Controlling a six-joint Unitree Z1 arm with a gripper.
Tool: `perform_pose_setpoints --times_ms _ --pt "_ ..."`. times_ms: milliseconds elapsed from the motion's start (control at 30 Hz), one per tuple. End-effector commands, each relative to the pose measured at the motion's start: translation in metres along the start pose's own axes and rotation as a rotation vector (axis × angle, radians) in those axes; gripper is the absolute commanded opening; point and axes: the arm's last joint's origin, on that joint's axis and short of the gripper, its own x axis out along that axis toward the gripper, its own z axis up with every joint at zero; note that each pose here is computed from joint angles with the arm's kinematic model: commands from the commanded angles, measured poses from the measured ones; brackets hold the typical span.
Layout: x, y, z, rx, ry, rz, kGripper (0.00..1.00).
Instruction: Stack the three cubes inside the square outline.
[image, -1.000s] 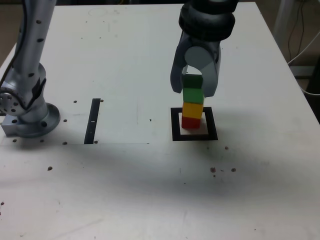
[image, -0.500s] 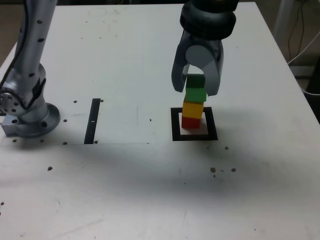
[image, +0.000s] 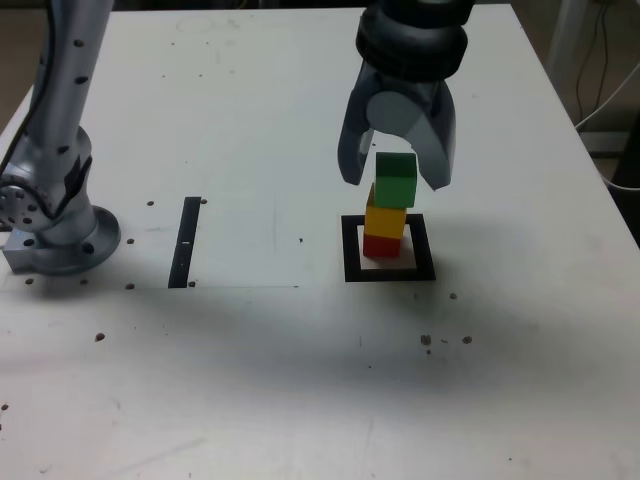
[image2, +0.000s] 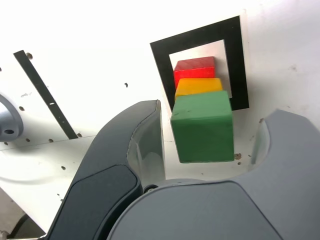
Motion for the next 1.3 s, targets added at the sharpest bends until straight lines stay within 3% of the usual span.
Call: perform_pose_setpoints --times_ms 0,267,367,600,900,1267 --pt "-0.009 -0.001 -0.013 -0.004 -0.016 0.000 1.00" --pt "-0.031 -0.006 -0.068 0.003 -0.069 0.004 1.00" --pt "-0.032 -0.009 -0.094 0.004 -0.067 0.006 1.00" --pt "0.008 -0.018 -0.146 0.006 0.009 0.011 1.00" --pt "0.069 -0.028 -0.187 -0.005 0.007 0.017 1.00" --pt "0.094 -0.032 -0.208 -0.029 0.065 0.019 1.00"
